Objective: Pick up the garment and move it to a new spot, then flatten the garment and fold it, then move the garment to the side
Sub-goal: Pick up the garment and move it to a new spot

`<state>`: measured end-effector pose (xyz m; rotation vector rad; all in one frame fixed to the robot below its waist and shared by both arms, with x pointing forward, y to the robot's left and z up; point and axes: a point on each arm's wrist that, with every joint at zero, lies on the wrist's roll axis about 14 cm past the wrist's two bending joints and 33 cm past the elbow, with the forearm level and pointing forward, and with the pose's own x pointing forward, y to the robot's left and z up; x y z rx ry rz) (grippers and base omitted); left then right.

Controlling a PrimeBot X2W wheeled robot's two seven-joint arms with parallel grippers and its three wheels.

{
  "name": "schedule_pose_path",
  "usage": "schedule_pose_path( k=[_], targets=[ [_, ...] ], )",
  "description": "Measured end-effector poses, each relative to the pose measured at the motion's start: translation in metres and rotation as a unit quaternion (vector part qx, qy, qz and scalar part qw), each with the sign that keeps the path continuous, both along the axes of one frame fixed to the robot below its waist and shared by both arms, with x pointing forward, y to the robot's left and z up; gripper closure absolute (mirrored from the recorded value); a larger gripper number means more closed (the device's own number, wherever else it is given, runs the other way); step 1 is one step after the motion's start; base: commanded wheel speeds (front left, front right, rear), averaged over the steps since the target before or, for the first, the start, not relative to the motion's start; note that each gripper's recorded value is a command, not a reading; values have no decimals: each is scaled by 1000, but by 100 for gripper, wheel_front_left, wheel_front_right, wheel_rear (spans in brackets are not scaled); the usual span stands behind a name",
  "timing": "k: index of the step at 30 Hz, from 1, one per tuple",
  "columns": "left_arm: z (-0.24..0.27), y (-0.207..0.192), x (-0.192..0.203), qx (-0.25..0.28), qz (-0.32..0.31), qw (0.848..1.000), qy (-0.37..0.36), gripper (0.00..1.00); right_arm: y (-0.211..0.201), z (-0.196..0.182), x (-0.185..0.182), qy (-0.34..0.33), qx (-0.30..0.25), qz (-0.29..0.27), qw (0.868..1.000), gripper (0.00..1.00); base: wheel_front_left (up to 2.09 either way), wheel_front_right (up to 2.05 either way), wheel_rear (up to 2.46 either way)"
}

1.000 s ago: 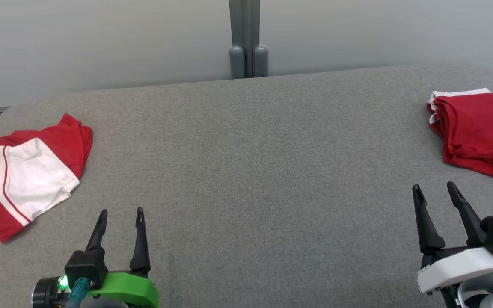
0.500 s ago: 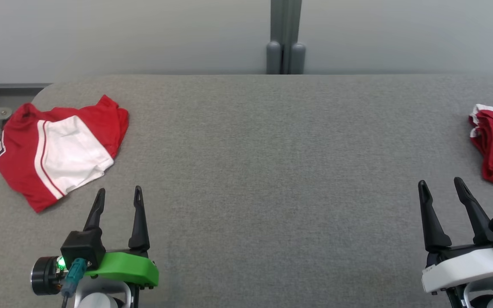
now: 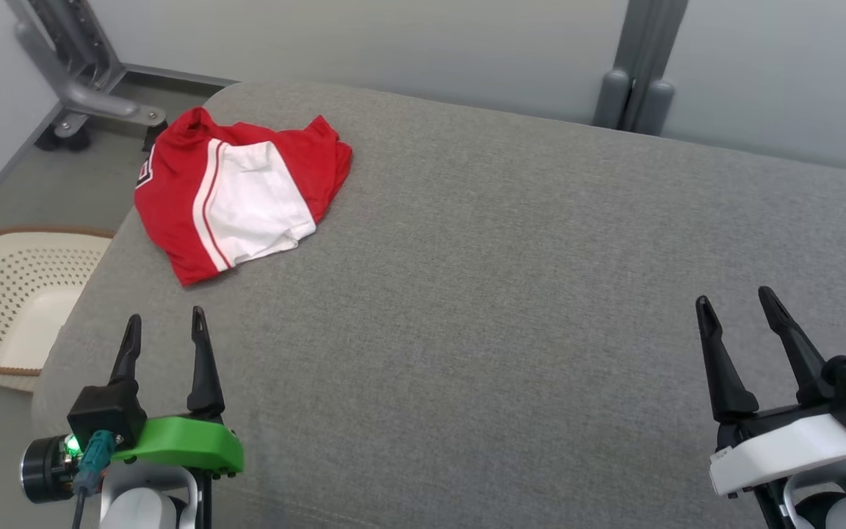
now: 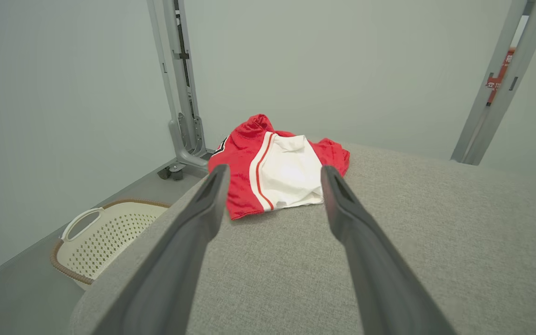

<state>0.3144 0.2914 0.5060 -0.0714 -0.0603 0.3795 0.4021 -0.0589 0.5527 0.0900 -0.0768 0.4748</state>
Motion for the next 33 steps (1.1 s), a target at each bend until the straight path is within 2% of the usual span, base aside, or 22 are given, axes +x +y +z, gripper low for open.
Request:
schedule_pose_path(
  k=[5, 9, 17, 22, 23, 27, 33],
  targets=[
    [1, 17, -7, -1, 31, 1000, 0, 0, 19, -3, 7, 5, -1, 28, 1000, 0, 0, 0, 0],
    [3, 22, 3, 0, 37, 999, -1, 0, 26, -4, 16, 4, -2, 40, 999, 0, 0, 0, 0],
    [-4, 27, 68, -6, 11, 1000, 19, 0, 26, -9, 48, 3, -8, 43, 999, 0, 0, 0, 0],
    [-52, 34, 108, -34, -7, 994, 103, 0, 17, -38, 67, 32, -16, 35, 999, 0, 0, 0, 0],
    [-78, 41, 116, -43, -7, 988, 151, 0, 11, -52, 75, 44, -16, 27, 999, 0, 0, 0, 0],
    [-122, 55, 121, -67, 4, 970, 232, 0, -2, -75, 84, 65, -20, 10, 998, 0, 0, 0, 0],
    [-159, 53, 138, -100, 6, 954, 283, 0, -25, -98, 88, 89, -30, -18, 995, 0, 0, 0, 0]
  ],
)
